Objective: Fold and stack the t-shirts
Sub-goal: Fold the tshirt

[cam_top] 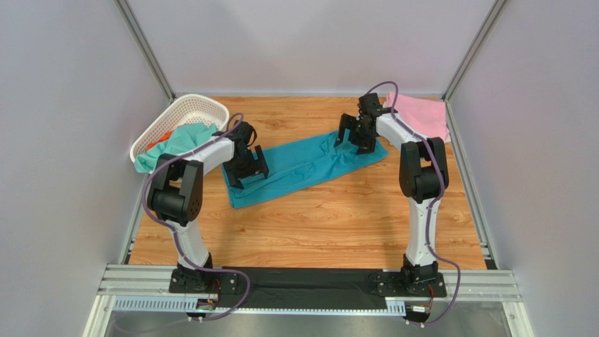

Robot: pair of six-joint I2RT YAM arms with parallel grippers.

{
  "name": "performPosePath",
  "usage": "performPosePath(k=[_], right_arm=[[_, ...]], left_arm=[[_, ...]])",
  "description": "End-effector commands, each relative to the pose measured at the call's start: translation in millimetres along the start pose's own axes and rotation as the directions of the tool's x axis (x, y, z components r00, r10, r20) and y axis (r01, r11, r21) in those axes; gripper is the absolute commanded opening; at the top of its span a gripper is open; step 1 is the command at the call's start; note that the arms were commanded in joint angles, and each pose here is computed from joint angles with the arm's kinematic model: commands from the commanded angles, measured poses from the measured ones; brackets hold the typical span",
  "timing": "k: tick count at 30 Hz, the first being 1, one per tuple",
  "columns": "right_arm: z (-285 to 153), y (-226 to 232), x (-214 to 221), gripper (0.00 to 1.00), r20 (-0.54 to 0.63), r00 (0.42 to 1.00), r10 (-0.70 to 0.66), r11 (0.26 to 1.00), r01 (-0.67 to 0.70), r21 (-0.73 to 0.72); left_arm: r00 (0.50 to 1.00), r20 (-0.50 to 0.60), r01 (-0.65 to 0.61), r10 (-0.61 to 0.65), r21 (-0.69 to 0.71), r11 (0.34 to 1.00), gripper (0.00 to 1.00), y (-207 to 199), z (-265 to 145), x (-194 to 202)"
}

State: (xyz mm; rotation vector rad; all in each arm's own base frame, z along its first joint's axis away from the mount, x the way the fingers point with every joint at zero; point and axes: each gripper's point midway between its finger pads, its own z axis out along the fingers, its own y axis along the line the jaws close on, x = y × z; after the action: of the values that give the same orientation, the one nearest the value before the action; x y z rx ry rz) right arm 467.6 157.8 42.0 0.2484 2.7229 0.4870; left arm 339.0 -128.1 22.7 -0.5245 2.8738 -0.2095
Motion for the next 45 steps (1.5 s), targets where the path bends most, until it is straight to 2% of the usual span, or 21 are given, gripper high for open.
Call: performPosePath(k=[1, 4, 6, 8, 9, 11, 12, 18, 23, 26, 29, 34, 35, 38, 41, 45], right_arm=[[14.1, 19.1, -10.7, 1.00, 0.003, 0.999, -0.032, 0.995, 0.033, -0.091], [26.3, 32.5, -17.9, 1.00, 0.005, 0.998, -0.057, 0.988, 0.058, -0.147], [37.8, 46.6, -21.1, 1.00, 0.002, 0.997, -0.081, 0.980, 0.080, -0.182], [41.3, 64.7, -28.8, 1.00, 0.026, 0.992, -0.124, 0.969, 0.126, -0.212], [53.4, 65.4, -24.8, 1.00, 0.012, 0.991, -0.134, 0.969, 0.133, -0.209], [60.9, 79.7, -23.5, 1.00, 0.012, 0.987, -0.160, 0.960, 0.159, -0.229], [68.2, 86.8, -27.1, 1.00, 0.022, 0.985, -0.173, 0.954, 0.173, -0.244], [84.7, 113.6, -32.9, 1.00, 0.059, 0.970, -0.236, 0.924, 0.243, -0.295], [85.2, 132.4, -47.4, 1.00, 0.124, 0.957, -0.264, 0.890, 0.291, -0.350], [79.5, 142.7, -49.5, 1.00, 0.148, 0.947, -0.286, 0.871, 0.321, -0.371], [66.5, 151.7, -45.4, 1.00, 0.145, 0.938, -0.313, 0.860, 0.345, -0.375], [11.9, 164.5, -49.5, 1.00, 0.193, 0.902, -0.386, 0.843, 0.430, -0.325], [-7.9, 168.4, -53.0, 1.00, 0.219, 0.894, -0.391, 0.839, 0.444, -0.314], [-39.6, 172.1, -56.0, 1.00, 0.261, 0.872, -0.414, 0.824, 0.481, -0.299], [-91.7, 178.4, -59.2, 1.00, 0.319, 0.856, -0.407, 0.822, 0.496, -0.281], [-121.4, 170.8, -36.3, 1.00, 0.277, 0.895, -0.350, 0.859, 0.424, -0.287]], left_arm=[[0.996, -0.090, 0.015, -0.011, 0.045, 0.999, 1.00, -1.2, 0.8, 52.8], [0.990, -0.144, 0.009, 0.011, 0.136, 0.991, 1.00, -10.8, -0.5, 99.5], [0.979, -0.203, 0.021, 0.015, 0.171, 0.985, 1.00, -14.9, -4.4, 136.0], [0.976, -0.217, 0.049, -0.007, 0.191, 0.980, 1.00, -21.9, -7.8, 152.9], [0.972, -0.235, 0.028, 0.021, 0.203, 0.979, 1.00, -23.1, -11.1, 172.8], [0.969, -0.245, 0.050, 0.011, 0.242, 0.969, 1.00, -35.6, -14.0, 187.4], [0.963, -0.265, 0.032, 0.040, 0.261, 0.965, 1.00, -40.8, -16.9, 204.2], [0.948, -0.286, -0.014, 0.141, 0.404, 0.914, 1.00, -99.3, -25.2, 238.7], [0.937, -0.273, -0.082, 0.218, 0.435, 0.897, 1.00, -129.4, -31.2, 248.0], [0.941, -0.270, -0.081, 0.205, 0.407, 0.910, 1.00, -120.4, -29.3, 250.0], [0.951, -0.222, -0.119, 0.217, 0.386, 0.915, 1.00, -114.0, -36.2, 245.3], [0.960, -0.085, -0.236, 0.268, 0.275, 0.932, 1.00, -94.2, -57.6, 225.6], [0.960, -0.019, -0.264, 0.280, 0.277, 0.924, 1.00, -96.5, -68.7, 213.7], [0.951, 0.045, -0.306, 0.306, 0.282, 0.909, 1.00, -93.1, -93.0, 202.4], [0.938, 0.141, -0.343, 0.317, 0.234, 0.910, 1.00, -83.0, -111.4, 183.4], [0.935, 0.187, -0.324, 0.300, 0.114, 0.939, 1.00, -44.1, -124.1, 170.8]])
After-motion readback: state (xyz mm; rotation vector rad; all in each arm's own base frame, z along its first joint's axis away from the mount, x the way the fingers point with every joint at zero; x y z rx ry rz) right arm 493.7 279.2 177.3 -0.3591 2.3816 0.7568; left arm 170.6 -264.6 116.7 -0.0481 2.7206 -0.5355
